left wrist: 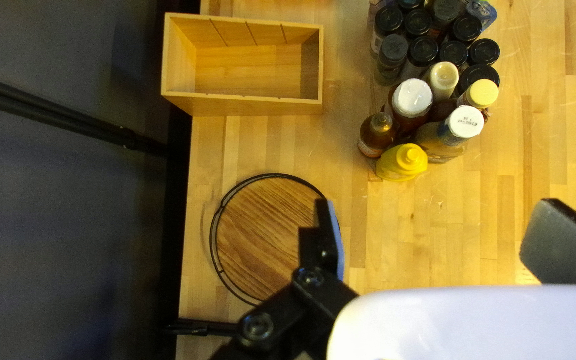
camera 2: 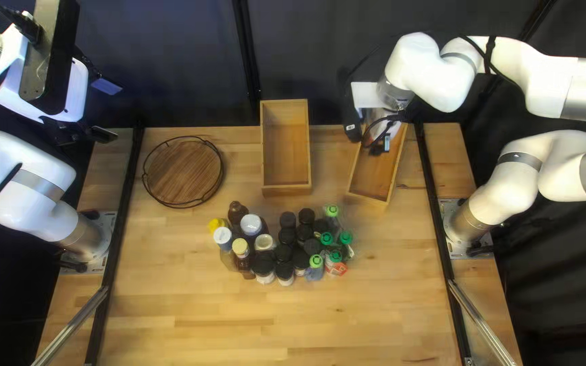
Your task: Separate condiments, baby food and spices and place it in 3 different racks/containers
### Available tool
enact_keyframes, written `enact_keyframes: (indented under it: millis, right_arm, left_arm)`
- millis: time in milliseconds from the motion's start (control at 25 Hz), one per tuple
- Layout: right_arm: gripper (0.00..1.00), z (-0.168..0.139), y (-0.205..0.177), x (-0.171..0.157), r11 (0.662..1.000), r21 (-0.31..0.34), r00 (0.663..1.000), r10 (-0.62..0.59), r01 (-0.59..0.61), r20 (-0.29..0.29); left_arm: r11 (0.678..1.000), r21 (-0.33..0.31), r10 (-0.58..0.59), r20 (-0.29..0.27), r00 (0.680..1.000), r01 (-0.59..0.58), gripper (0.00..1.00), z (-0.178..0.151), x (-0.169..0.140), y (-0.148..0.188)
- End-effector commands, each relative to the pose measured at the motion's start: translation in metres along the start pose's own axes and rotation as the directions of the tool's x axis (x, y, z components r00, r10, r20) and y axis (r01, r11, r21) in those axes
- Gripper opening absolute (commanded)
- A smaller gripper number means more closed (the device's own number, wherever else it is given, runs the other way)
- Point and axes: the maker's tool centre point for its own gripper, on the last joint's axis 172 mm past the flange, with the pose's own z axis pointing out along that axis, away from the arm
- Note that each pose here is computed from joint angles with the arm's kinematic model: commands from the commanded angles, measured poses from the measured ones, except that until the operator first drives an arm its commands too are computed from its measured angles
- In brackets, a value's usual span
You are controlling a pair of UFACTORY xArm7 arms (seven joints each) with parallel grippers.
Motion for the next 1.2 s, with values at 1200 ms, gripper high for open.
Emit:
enact_keyframes:
  millis: [1200]
  right_arm:
    - [1.0, 0.108, -0.059, 0.038, 0.968, -0.106, 0.974, -0.226, 0.227, 0.026]
  left_arm:
    - [1.0, 0.0, 0.0, 0.0, 1.0, 0.0, 1.0, 0.0, 0.0, 0.0]
